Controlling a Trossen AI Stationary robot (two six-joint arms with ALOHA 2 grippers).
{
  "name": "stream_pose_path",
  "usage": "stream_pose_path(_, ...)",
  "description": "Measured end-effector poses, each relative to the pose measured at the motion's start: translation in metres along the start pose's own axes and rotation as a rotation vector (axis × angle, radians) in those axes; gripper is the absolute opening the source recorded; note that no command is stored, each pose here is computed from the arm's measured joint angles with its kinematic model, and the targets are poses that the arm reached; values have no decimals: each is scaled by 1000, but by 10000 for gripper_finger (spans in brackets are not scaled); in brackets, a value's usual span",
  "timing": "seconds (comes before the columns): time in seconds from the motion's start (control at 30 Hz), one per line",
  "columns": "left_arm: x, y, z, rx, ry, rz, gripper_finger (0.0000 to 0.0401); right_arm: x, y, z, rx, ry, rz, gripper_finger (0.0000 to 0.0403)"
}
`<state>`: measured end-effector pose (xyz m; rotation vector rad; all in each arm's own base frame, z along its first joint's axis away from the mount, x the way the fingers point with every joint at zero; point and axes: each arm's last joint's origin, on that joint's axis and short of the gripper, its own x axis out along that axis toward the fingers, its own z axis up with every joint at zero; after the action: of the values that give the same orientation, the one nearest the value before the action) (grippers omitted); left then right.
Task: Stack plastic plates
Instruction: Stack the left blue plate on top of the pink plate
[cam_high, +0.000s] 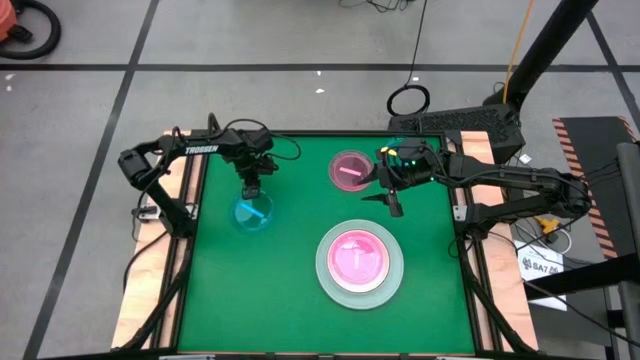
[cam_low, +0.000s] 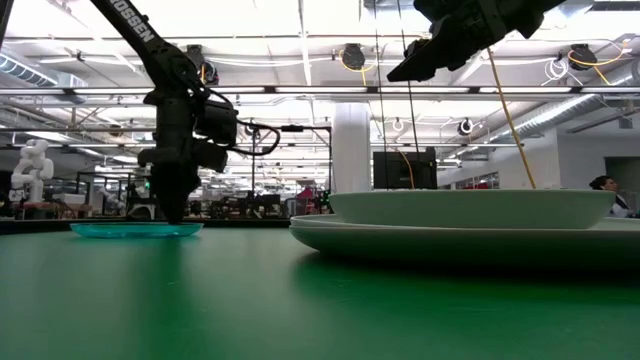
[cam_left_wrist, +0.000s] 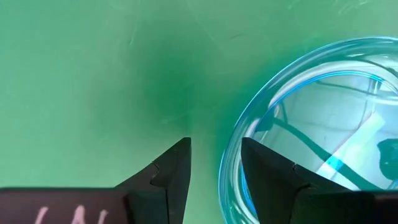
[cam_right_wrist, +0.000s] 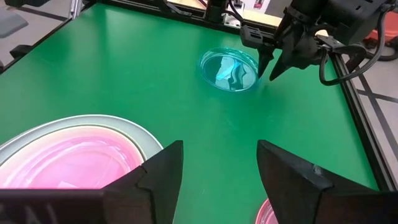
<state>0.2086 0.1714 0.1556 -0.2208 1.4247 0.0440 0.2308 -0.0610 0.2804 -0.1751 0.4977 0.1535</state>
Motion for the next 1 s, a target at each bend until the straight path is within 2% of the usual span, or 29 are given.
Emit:
stream_pose_path(0.4,0,0,0,6,-3,-1,147,0,1,-2,15,22,8,196)
stream_pose_path(0.63,14,0,4,3,33,-43,147,0,1,-2,18,21,8,196)
stream_pose_path(0.8,20,-6,6,57,68,-46,147,0,1,-2,18,20,8,196)
stream_pose_path(0.9,20,-11,8,91,90,-15,128,0,1,-2,46,19,8,196)
stream_pose_path(1.0,21,-12,8,109,107,-5,87,0,1,-2,119,23,12,196)
